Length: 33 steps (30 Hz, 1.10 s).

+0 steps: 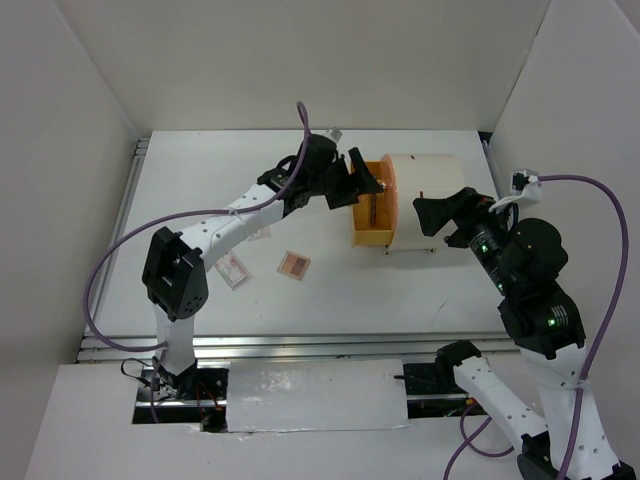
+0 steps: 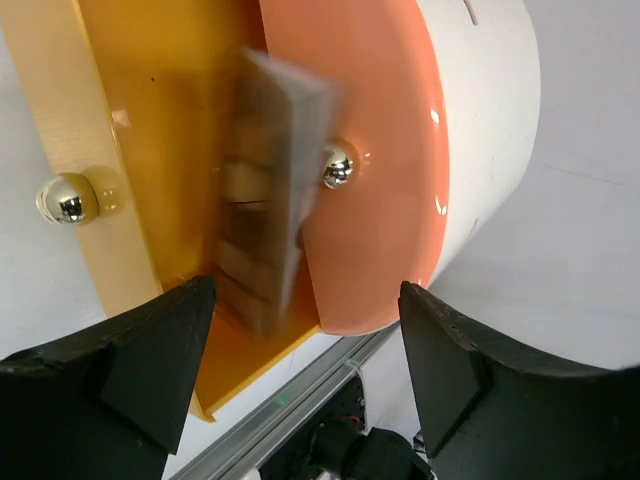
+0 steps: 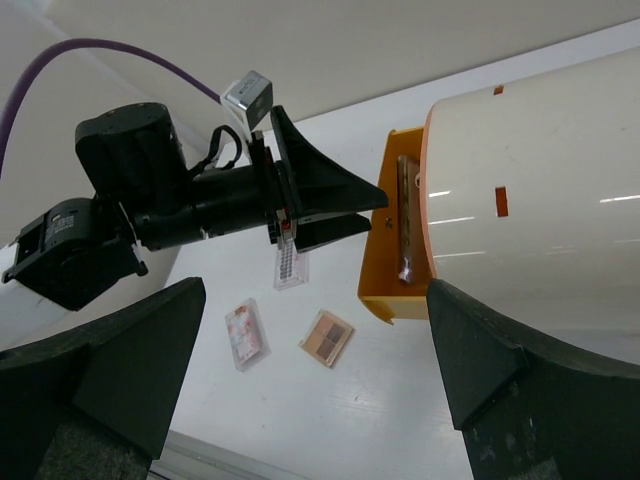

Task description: Organize the makeup

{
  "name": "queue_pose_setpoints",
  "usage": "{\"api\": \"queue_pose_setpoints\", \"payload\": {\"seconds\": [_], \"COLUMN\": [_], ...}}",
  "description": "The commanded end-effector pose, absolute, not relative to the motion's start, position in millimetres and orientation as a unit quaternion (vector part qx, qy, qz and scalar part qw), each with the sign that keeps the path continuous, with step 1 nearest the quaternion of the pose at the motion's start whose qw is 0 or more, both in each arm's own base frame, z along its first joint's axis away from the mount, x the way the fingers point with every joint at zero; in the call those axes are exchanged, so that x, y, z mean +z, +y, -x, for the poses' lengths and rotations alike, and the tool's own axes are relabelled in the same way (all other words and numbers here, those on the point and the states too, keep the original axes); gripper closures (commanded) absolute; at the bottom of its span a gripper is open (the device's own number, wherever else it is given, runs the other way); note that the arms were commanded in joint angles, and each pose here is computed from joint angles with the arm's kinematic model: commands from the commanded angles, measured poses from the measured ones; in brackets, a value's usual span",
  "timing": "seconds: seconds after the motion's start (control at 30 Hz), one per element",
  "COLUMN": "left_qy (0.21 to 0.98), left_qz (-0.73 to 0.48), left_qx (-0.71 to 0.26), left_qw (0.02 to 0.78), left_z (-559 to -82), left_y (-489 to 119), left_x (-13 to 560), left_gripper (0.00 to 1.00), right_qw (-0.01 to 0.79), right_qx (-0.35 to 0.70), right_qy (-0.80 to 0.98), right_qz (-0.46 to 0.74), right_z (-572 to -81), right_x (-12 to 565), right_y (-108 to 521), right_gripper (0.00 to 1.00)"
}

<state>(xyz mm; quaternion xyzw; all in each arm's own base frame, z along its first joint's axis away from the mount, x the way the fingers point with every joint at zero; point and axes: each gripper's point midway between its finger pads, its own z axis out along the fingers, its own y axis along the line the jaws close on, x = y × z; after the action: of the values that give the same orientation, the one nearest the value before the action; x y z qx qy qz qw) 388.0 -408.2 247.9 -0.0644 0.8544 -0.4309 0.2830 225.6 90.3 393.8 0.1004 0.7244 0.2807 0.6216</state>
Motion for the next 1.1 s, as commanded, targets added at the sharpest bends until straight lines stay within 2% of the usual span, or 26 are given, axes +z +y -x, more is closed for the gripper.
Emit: {"api": "queue_pose_setpoints", "payload": {"seconds": [0.0,0.17,0.27,0.4,0.53,0.63,0.73,0.9,1.07], "left_qy": [0.835,0.829,0.82,0.827,0.866,0.894,0.909,0.92,0.927], "left_qz": [0.066,0.063,0.066,0.114,0.134,0.056,0.001,-0.089,-0.118], "left_qx": [-0.455,-0.457,-0.445,-0.321,-0.158,-0.092,-0.08,-0.115,-0.118], "left_qw": [0.303,0.315,0.353,0.448,0.455,0.435,0.41,0.364,0.337], "left_z": [-396.9,-394.4,-389.9,-400.6,-394.8,-382.6,-365.1,-336.5,-331.5], "left_y": [-415.9,-411.2,-392.5,-321.9,-253.2,-235.8,-229.5,-238.6,-243.4], "left_x": [273.0,286.7,311.4,326.7,286.3,246.0,204.1,144.7,107.9], "left_gripper": [0.01,0.01,0.01,0.01,0.01,0.01,0.01,0.01,0.01], "right_qw": [0.637,0.636,0.635,0.635,0.632,0.632,0.631,0.623,0.604], "right_qx": [0.29,0.289,0.289,0.289,0.298,0.299,0.309,0.349,0.387], "right_qy": [0.709,0.71,0.711,0.711,0.71,0.711,0.71,0.7,0.694], "right_qz": [-0.092,-0.089,-0.09,-0.09,-0.082,-0.078,-0.058,0.001,0.054], "right_z": [-218.7,-218.5,-219.1,-219.5,-218.0,-218.3,-214.7,-208.9,-200.2], "right_x": [411.6,411.7,410.8,409.3,408.7,408.4,409.4,410.4,409.3], "right_y": [90.7,90.9,91.1,91.2,95.4,96.6,102.6,124.5,144.6], "right_gripper": [0.0,0.0,0.0,0.0,0.0,0.0,0.0,0.0,0.0]}}
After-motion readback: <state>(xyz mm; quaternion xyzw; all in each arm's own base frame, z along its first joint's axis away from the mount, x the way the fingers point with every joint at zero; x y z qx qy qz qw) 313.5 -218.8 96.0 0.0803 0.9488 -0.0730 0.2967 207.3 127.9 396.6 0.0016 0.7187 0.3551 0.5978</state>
